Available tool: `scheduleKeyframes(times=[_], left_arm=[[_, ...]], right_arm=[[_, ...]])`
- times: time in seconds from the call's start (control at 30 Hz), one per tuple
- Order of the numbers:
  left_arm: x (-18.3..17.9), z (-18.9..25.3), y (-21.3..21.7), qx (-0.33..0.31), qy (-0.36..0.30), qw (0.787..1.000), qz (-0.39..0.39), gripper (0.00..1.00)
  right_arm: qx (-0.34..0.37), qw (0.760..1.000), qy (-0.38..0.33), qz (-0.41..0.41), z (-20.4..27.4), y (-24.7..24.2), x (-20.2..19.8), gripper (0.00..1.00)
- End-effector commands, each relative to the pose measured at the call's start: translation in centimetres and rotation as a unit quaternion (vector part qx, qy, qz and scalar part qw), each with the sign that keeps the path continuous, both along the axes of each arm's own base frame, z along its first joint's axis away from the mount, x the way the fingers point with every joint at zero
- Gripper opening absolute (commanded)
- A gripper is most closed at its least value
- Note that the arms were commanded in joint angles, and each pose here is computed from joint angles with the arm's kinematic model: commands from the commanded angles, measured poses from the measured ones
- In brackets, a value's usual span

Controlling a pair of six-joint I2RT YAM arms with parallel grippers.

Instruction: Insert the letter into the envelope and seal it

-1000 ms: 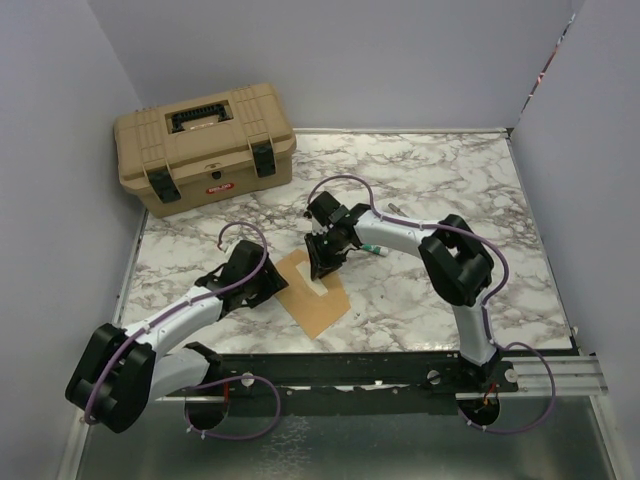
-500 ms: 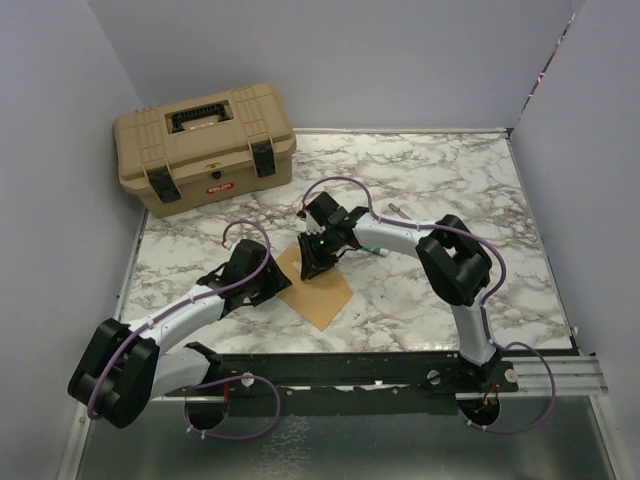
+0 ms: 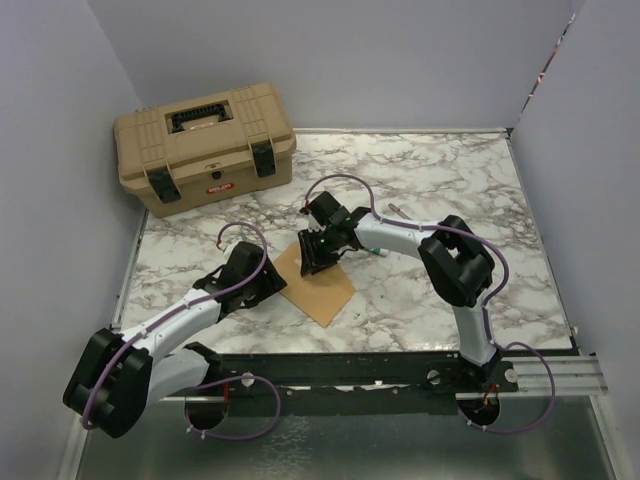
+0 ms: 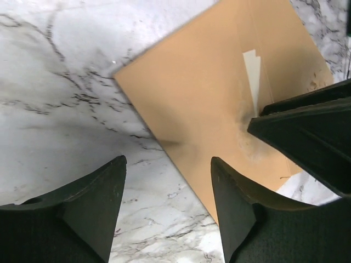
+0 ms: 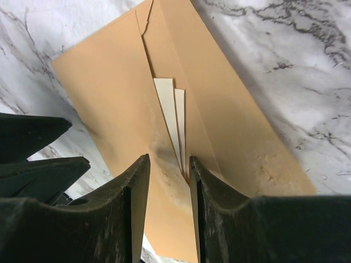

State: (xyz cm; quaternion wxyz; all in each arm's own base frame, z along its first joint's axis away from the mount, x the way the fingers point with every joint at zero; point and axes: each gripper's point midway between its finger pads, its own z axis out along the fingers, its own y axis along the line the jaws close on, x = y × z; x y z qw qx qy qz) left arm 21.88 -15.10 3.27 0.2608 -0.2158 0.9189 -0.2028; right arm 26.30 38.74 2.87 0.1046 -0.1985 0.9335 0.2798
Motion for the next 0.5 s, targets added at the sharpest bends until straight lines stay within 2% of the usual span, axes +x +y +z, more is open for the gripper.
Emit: scheduleKeyframes(times=[0.0, 0.33, 0.47], left_arm=[[-2.2, -2.7, 3.8, 0.072, 0.051, 0.995, 0.041, 0.66], [-0.7, -3.5, 3.7, 0.073, 0.061, 0.994, 0.052, 0.66], [-0.4, -3.7, 3.7, 0.076, 0.066, 0.994, 0.049, 0.61]], right_arm=[[-0.012, 0.999, -0.044, -0.019, 1.1, 0.4, 1.8, 0.39], [-0.013, 0.997, -0.074, -0.016, 0.3, 1.3, 3.7, 0.39], [-0.02, 0.997, -0.067, -0.014, -0.7, 1.7, 3.9, 0.38]])
